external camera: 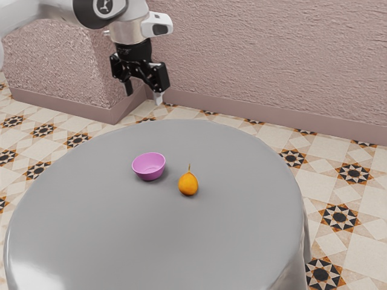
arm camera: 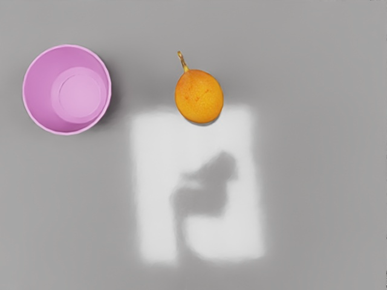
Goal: Place the pear in the bowl.
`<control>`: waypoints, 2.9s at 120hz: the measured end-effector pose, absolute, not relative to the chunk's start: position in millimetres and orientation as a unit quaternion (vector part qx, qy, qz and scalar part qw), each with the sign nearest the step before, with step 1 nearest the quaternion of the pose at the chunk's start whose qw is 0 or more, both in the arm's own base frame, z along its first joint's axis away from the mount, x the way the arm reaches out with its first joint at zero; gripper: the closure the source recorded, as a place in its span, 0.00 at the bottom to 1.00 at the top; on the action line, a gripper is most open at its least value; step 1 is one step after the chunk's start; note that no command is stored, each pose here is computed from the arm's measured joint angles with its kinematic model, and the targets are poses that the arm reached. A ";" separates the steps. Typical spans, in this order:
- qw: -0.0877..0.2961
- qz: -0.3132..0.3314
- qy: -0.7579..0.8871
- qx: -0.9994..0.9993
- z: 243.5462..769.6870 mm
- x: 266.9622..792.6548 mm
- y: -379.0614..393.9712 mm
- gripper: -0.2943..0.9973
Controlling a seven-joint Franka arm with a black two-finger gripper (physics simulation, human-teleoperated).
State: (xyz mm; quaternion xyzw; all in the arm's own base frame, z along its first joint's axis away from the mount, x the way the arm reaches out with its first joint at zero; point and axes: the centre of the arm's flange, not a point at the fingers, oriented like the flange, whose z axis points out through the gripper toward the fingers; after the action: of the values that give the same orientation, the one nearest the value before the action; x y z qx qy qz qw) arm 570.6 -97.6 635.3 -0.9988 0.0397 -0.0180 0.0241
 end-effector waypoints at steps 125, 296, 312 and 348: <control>0.025 0.075 -0.053 -0.995 340.1 661.2 -142.2 0.23; -0.049 0.049 -0.050 -0.996 252.2 703.6 -80.6 0.23; -0.053 0.051 -0.054 -0.996 251.4 703.2 -80.6 0.28; -0.047 0.050 -0.066 -0.995 252.6 704.1 -66.8 0.45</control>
State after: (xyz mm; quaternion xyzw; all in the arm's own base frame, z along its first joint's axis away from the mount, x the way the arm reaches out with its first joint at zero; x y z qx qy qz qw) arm 704.1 -66.8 252.6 -0.9954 -0.0664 0.0504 -0.0471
